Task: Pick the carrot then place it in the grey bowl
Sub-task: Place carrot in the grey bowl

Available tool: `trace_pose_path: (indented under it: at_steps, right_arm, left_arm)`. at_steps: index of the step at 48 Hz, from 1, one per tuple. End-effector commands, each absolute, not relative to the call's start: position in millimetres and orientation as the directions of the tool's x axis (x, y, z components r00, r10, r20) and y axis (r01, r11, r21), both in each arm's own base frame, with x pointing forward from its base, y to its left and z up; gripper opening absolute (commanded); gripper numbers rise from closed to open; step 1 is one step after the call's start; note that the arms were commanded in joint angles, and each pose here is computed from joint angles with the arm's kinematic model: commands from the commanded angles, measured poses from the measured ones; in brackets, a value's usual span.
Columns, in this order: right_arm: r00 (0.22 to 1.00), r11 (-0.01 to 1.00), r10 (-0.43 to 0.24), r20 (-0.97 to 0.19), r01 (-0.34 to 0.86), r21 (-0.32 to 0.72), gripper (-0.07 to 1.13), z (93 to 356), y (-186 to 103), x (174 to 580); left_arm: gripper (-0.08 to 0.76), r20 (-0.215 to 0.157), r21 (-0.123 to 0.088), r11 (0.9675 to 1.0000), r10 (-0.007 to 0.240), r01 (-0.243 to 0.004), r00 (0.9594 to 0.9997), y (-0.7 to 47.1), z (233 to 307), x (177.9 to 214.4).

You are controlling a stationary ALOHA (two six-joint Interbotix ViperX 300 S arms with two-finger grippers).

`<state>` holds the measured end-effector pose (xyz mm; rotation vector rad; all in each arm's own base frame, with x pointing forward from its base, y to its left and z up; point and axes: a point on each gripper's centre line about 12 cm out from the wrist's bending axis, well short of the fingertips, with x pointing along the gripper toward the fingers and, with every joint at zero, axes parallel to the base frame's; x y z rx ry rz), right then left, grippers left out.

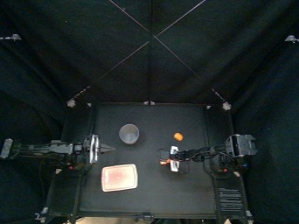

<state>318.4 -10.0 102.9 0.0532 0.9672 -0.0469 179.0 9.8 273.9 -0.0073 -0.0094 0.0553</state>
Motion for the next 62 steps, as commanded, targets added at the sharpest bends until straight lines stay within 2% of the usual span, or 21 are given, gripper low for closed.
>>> trace_pose_path:
  at_steps: [1, 7, 13, 26, 33, 40, 50, 58, 62]
  right_arm:
    - [0.605, 0.998, -0.019, -0.796, 0.058, 0.021, 0.53, 117, -11, 329]
    - [0.629, 0.999, -0.026, -0.777, 0.049, 0.006, 0.33, 127, -14, 339]
    - [0.681, 0.998, -0.047, -0.730, 0.053, -0.016, 0.22, 148, -23, 356]
    - [0.831, 0.988, -0.156, -0.534, 0.135, -0.079, 0.19, 238, -72, 412]
    - [0.860, 0.978, -0.211, -0.465, 0.180, -0.110, 0.19, 265, -101, 441]
    - [0.865, 0.972, -0.234, -0.444, 0.191, -0.139, 0.19, 272, -117, 471]
    - [0.856, 0.966, -0.249, -0.454, 0.184, -0.184, 0.19, 269, -129, 518]
    - [0.806, 0.962, -0.271, -0.526, 0.202, -0.185, 0.22, 260, -142, 533]
    - [0.788, 0.963, -0.270, -0.553, 0.209, -0.172, 0.28, 258, -143, 535]
  left_arm:
    - [-0.013, 0.028, -0.009, 0.9984, 0.056, -0.055, 0.9981, 9.9, 280.5, 179.9]
    - [-0.013, 0.026, -0.008, 0.9984, 0.057, -0.057, 0.9980, 10.1, 280.3, 179.9]
    - [-0.013, 0.029, -0.008, 0.9985, 0.055, -0.055, 0.9980, 9.9, 281.1, 180.0]
    - [-0.013, 0.028, -0.008, 0.9985, 0.055, -0.055, 0.9981, 9.9, 280.5, 179.9]
    - [-0.013, 0.026, -0.006, 0.9985, 0.055, -0.055, 0.9981, 9.8, 280.3, 179.9]
    - [-0.013, 0.029, -0.008, 0.9984, 0.057, -0.057, 0.9980, 10.1, 281.1, 180.0]
    - [-0.013, 0.031, -0.008, 0.9984, 0.057, -0.057, 0.9979, 10.2, 281.8, 180.0]
    - [-0.013, 0.029, -0.008, 0.9985, 0.055, -0.055, 0.9980, 9.9, 281.6, 180.1]
    - [-0.013, 0.029, -0.009, 0.9985, 0.054, -0.054, 0.9981, 9.6, 281.1, 180.0]
